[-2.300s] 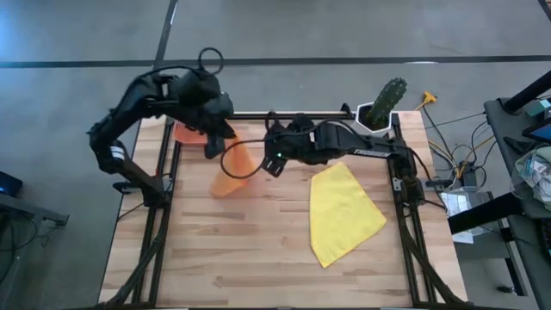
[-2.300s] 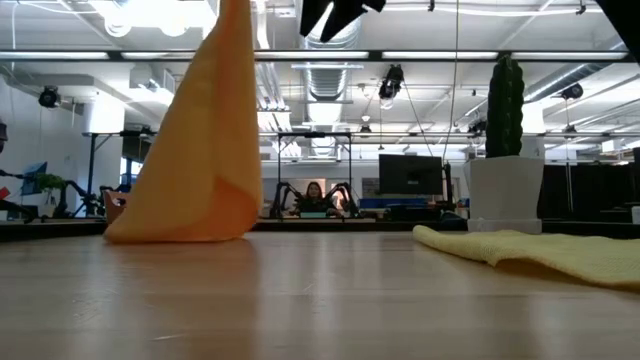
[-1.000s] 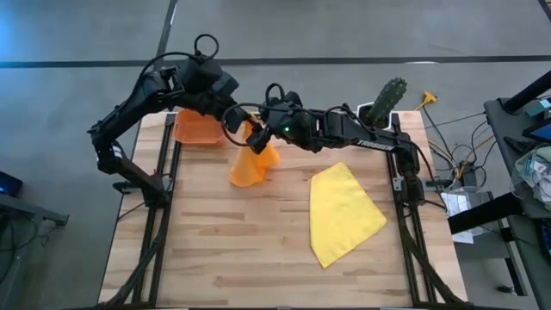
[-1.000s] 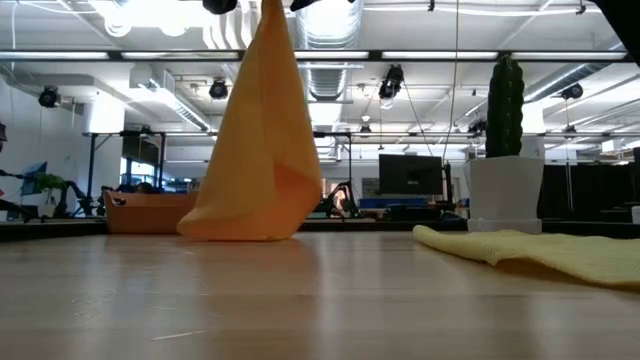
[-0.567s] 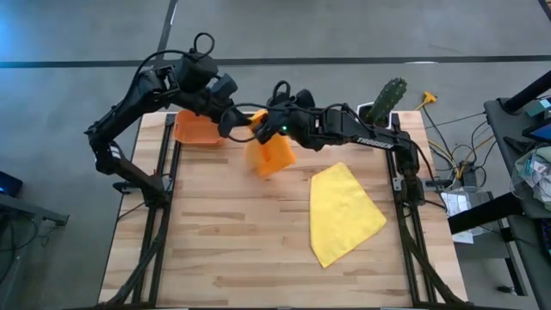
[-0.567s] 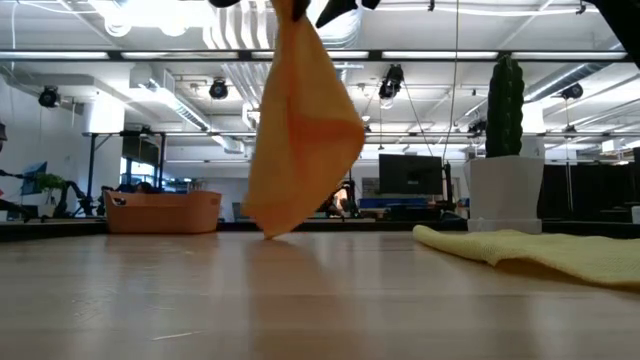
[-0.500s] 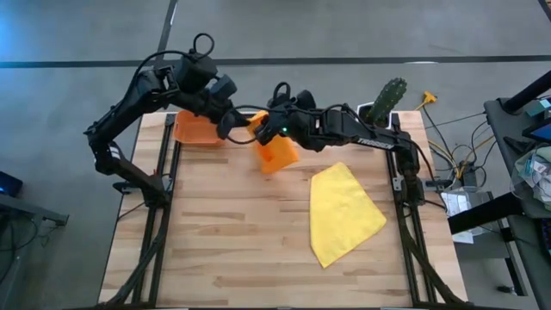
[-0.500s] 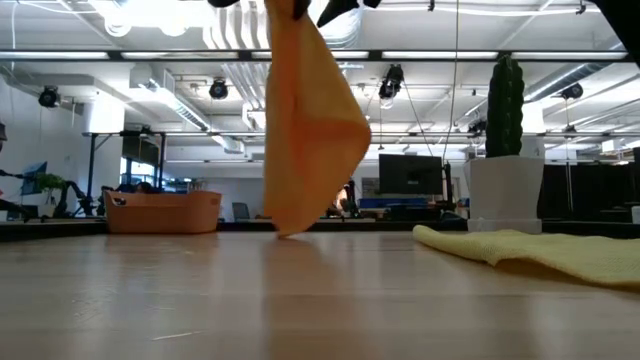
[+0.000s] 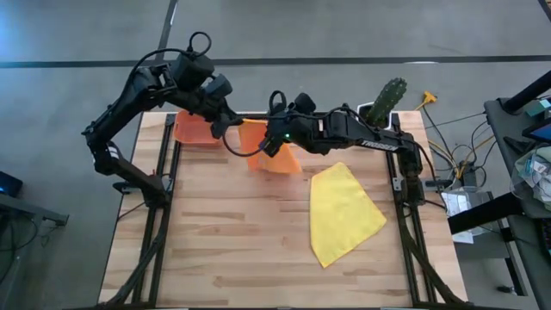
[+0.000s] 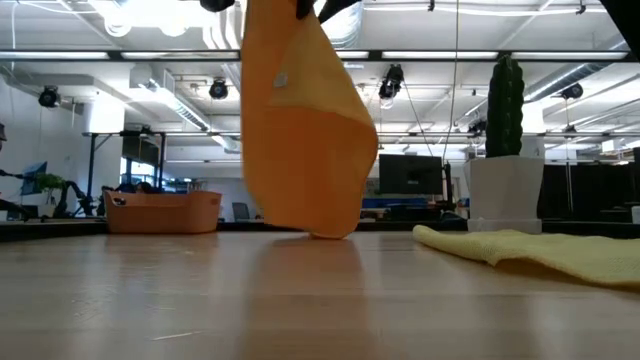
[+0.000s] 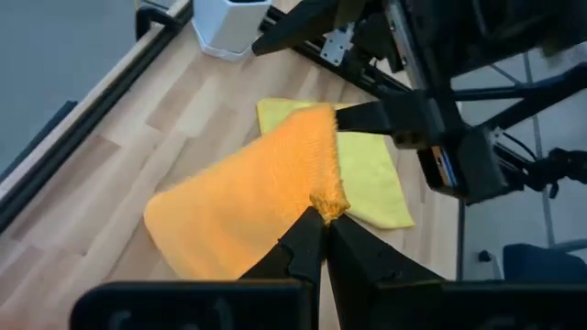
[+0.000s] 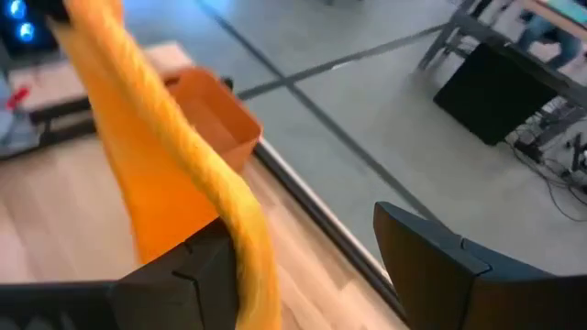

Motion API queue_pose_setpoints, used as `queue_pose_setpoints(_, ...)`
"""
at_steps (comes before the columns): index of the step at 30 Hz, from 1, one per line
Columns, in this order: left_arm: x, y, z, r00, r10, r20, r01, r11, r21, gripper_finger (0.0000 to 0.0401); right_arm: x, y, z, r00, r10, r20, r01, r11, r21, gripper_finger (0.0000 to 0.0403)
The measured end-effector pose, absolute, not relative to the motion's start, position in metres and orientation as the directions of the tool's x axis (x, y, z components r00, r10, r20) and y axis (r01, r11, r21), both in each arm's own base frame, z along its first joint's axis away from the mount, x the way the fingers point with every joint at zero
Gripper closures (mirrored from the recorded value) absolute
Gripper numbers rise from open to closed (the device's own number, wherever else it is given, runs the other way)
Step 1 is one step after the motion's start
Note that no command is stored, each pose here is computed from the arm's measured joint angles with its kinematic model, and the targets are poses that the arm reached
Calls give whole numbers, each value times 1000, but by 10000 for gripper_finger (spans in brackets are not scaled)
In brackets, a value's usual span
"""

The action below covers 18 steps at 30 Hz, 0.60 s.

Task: Roll microfiber towels into tight, uniform cylinder then place into a basket
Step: Fold the orange towel

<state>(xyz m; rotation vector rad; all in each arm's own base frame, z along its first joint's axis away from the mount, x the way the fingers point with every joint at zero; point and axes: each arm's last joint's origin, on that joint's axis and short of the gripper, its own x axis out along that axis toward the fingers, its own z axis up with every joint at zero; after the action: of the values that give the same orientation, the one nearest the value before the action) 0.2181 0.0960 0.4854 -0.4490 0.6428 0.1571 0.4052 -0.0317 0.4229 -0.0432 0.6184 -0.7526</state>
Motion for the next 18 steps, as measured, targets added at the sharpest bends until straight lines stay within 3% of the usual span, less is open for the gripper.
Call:
queue_pose_setpoints(12, 207, 89, 477, 715, -72, -695, -264, 893, -365, 401, 397, -30, 420, 564, -579, -588, 520, 803, -292, 177)
queue_pose_setpoints(18, 205, 85, 473, 699, -222, -680, -186, 862, -472, 401, 399, -36, 411, 580, -488, -652, 413, 866, -282, 177)
